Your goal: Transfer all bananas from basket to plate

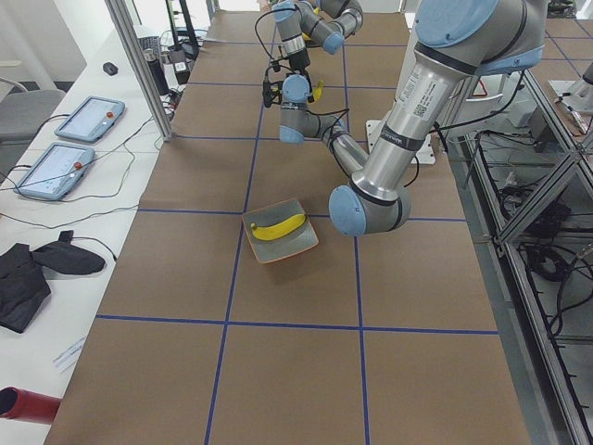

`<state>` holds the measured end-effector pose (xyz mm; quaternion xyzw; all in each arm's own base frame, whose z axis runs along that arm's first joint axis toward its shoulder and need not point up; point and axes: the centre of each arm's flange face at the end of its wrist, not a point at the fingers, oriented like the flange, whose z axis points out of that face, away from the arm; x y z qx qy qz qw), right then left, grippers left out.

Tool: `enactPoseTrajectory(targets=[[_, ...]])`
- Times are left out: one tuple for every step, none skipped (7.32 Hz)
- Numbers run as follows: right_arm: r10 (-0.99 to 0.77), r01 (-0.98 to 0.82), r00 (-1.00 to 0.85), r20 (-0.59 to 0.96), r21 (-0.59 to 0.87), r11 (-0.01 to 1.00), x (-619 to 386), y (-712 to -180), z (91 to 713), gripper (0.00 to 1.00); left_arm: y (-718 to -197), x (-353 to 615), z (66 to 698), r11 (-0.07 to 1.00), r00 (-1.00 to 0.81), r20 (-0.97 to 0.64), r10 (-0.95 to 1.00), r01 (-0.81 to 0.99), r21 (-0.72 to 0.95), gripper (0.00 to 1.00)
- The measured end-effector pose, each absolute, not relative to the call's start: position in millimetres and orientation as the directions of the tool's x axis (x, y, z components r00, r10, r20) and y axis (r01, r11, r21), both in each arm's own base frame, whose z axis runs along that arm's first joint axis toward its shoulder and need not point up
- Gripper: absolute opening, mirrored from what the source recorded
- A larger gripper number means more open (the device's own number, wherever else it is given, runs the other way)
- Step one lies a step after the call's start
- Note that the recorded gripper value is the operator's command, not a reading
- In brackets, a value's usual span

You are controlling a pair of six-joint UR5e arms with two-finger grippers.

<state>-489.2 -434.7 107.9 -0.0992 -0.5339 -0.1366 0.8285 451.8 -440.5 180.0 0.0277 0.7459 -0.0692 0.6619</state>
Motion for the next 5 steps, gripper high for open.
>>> enactPoseTrajectory(targets=[[-0.122, 0.333, 0.390, 0.913, -0.017, 0.943, -489.0, -434.4, 107.6, 0.00, -438.7, 455.2, 180.5, 0.990, -0.120, -0.991, -0.052, 0.128, -0.068, 0.83], [-0.121, 0.335, 0.389, 0.913, -0.018, 0.942, -488.6, -434.3, 107.6, 0.00, -437.8, 457.7, 181.3, 0.990, -0.118, -0.992, -0.054, 0.124, -0.069, 0.74], [-0.120, 0.338, 0.386, 0.915, -0.019, 0.941, -488.2, -434.0, 107.5, 0.00, -437.8, 459.8, 182.2, 0.990, -0.116, -0.992, -0.056, 0.122, -0.070, 0.63], [-0.120, 0.340, 0.384, 0.915, -0.019, 0.940, -487.9, -433.7, 107.3, 0.00, -438.0, 460.8, 182.7, 0.990, -0.114, -0.992, -0.057, 0.122, -0.071, 0.51], [-0.120, 0.341, 0.384, 0.916, -0.020, 0.940, -487.8, -433.6, 107.5, 0.00, -437.9, 461.2, 182.7, 0.990, -0.114, -0.992, -0.058, 0.121, -0.071, 0.28]])
